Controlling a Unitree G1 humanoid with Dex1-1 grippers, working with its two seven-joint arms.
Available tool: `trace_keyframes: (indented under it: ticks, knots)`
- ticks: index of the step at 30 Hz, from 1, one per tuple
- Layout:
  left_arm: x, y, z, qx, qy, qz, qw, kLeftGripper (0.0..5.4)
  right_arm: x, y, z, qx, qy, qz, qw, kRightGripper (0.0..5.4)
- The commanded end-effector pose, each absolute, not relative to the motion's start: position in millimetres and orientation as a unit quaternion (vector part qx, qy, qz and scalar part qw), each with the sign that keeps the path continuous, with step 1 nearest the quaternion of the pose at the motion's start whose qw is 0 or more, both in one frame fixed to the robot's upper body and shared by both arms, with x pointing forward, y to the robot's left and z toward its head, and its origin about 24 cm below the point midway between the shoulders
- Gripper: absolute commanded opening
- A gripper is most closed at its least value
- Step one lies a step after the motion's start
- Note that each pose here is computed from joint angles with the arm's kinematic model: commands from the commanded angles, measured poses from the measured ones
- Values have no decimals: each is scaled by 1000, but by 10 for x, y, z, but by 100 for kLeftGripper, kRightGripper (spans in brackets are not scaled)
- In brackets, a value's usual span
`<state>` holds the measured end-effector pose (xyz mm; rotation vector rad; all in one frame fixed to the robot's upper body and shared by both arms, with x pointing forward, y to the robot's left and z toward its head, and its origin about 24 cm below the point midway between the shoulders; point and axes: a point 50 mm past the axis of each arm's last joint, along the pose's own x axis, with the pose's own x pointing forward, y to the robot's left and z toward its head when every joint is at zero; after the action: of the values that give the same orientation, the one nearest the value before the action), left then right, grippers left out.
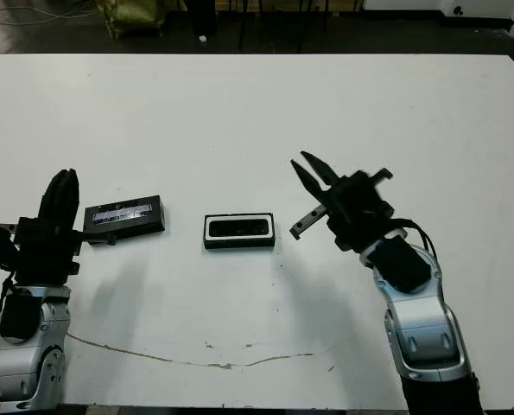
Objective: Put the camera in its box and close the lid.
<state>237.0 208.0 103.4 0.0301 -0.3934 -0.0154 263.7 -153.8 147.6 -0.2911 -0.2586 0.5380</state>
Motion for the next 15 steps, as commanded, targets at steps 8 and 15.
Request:
trace_keyframes:
  ticks: [8, 15]
  knots:
    - [2488, 2505, 1315, 135, -199, -10, 971, 0, 2532, -1735, 1295, -19, -49, 240, 969, 2]
    - [2718, 2839, 1691, 256, -64, -175, 949, 22, 2521, -1803, 1232, -8, -40, 240, 970, 0]
